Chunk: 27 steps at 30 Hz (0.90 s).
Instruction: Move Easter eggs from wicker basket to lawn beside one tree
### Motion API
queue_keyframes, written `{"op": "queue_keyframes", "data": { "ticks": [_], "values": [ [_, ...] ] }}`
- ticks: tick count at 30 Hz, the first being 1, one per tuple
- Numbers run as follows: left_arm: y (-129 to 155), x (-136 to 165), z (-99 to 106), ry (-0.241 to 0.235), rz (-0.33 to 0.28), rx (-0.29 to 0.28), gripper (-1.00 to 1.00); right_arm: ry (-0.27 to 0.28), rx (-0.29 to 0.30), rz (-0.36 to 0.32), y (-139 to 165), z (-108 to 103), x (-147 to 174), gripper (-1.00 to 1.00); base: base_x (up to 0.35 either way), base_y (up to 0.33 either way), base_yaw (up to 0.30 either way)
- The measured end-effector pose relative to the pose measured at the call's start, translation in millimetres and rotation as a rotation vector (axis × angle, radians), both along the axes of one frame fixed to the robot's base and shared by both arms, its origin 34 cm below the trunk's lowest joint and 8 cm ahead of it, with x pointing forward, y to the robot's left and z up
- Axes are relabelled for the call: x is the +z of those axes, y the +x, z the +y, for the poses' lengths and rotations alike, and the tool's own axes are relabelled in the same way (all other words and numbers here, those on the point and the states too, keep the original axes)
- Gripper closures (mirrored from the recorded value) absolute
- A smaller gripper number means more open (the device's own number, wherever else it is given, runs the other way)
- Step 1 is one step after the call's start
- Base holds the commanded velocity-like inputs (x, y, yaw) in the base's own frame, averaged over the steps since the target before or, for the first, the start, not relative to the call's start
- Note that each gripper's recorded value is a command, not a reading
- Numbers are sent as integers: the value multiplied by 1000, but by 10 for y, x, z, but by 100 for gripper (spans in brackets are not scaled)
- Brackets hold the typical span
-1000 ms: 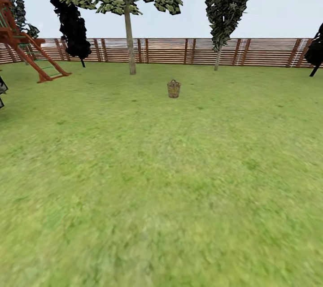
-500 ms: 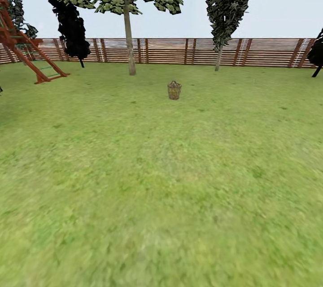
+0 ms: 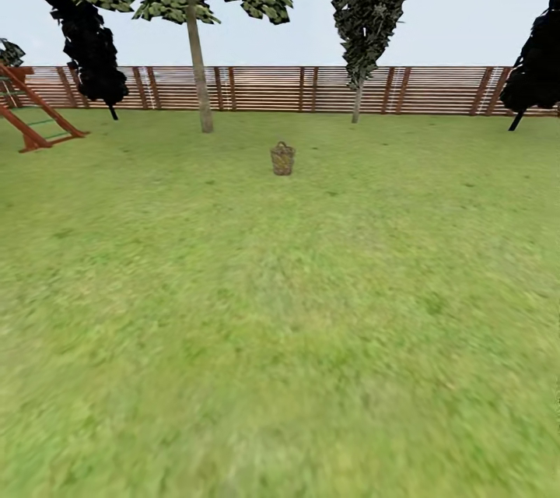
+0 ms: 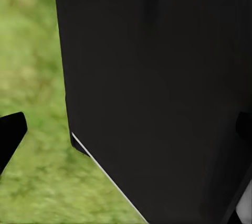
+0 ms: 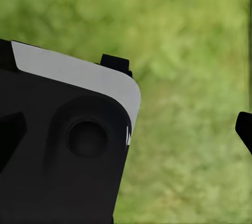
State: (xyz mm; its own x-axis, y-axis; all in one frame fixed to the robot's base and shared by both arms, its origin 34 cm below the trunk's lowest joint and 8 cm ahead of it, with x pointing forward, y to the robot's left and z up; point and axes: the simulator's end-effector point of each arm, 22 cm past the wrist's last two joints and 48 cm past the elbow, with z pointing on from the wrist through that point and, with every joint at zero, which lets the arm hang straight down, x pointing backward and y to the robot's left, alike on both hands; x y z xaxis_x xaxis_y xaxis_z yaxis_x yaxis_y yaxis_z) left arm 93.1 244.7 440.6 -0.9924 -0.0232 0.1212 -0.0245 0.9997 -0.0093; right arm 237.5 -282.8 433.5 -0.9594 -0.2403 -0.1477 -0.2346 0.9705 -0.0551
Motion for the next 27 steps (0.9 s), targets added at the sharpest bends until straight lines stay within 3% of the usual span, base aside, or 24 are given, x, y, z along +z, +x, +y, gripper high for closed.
{"op": "queue_keyframes", "data": {
  "ticks": [27],
  "values": [
    [0, 0, 3, 0, 0, 0, -100, -1, -1, 0, -1, 7, -1, -100, 334, 0, -5]
  ]
}}
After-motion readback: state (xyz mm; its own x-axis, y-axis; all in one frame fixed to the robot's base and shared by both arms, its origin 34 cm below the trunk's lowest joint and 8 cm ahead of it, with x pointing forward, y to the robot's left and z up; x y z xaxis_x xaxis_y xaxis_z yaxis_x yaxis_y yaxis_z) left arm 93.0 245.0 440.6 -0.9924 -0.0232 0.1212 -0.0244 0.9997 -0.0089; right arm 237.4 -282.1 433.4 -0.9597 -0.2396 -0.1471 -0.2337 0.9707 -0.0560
